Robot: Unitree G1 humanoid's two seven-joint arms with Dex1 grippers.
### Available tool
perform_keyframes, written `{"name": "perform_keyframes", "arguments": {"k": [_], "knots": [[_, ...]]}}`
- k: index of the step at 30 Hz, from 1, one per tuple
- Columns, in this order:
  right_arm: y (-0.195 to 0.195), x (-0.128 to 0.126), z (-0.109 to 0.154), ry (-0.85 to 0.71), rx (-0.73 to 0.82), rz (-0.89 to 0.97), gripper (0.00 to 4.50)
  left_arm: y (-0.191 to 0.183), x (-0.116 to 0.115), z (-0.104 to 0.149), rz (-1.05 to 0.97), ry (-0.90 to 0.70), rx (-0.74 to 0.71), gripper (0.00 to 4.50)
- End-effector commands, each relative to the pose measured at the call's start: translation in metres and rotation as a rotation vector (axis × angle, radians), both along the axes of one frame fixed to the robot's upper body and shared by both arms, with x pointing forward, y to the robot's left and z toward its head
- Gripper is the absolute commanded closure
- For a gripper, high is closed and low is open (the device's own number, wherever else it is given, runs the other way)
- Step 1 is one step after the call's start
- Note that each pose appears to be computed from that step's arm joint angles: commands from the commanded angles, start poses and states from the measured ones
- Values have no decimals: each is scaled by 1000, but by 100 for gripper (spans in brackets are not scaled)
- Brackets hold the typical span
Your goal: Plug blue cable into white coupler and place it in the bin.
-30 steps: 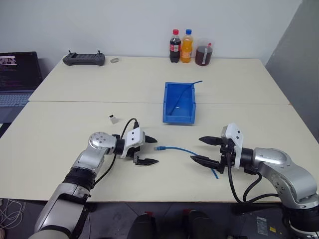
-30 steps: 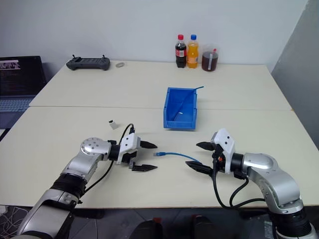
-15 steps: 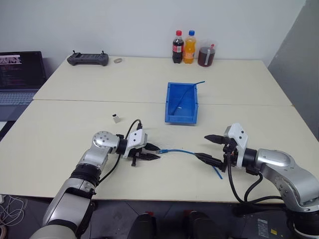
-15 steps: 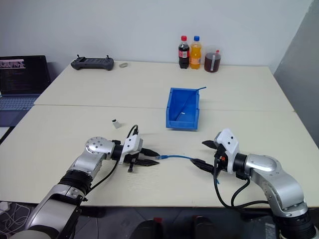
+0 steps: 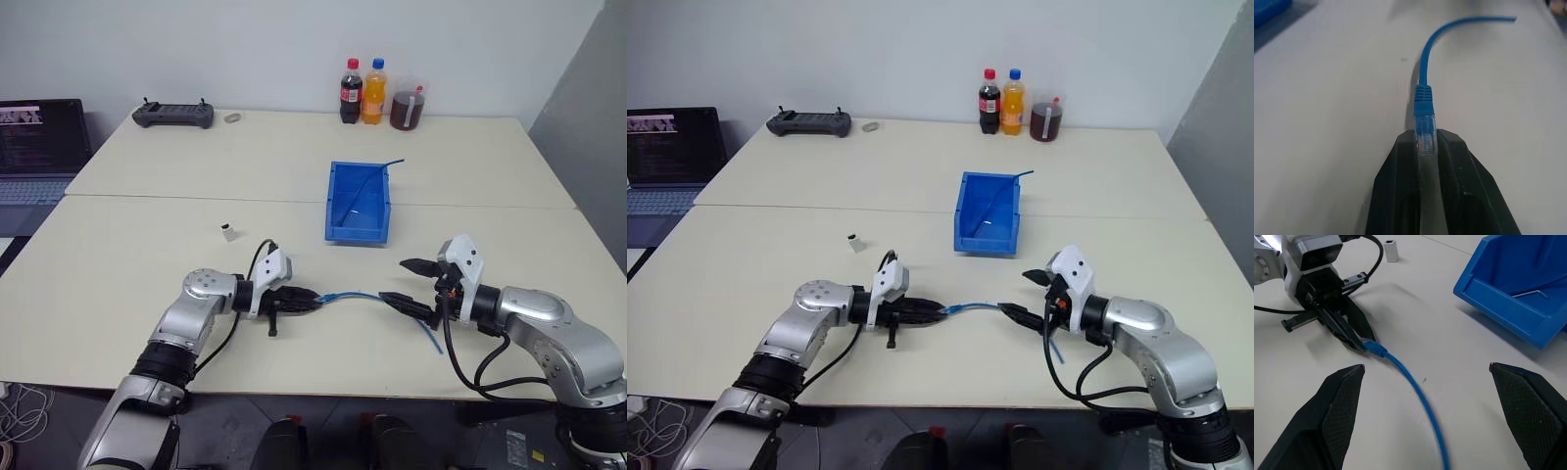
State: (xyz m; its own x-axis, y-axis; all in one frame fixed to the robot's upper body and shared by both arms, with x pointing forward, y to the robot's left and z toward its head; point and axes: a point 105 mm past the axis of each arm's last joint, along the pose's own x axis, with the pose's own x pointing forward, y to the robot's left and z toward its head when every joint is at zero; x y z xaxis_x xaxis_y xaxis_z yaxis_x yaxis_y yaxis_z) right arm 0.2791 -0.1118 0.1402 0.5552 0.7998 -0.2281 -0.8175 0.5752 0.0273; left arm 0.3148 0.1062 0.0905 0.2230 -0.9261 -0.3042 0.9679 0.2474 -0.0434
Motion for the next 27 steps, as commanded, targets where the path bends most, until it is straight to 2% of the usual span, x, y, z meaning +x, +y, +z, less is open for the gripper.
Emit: {"name": "perform_keyframes", "arguments": {"k": [1,4,6,10,16,22,27], "knots": [[12,-13,31,56,183,35,15,-9,-1,38,118,83,-186,427],[19,-23,42,169,338,80,15,-16,-3,55,211,190,-338,427],[18,-26,39,239,378,93,15,-24,-10,61,222,252,-413,427],[20,-21,35,327,454,70,15,-37,-30,67,168,362,-484,427],[24,-7,36,390,525,55,15,-49,-43,72,99,441,-510,427],[30,-19,42,460,539,192,15,-49,-49,72,69,471,-499,427],[33,-22,40,474,522,222,15,-55,-54,74,35,483,-503,427]]}}
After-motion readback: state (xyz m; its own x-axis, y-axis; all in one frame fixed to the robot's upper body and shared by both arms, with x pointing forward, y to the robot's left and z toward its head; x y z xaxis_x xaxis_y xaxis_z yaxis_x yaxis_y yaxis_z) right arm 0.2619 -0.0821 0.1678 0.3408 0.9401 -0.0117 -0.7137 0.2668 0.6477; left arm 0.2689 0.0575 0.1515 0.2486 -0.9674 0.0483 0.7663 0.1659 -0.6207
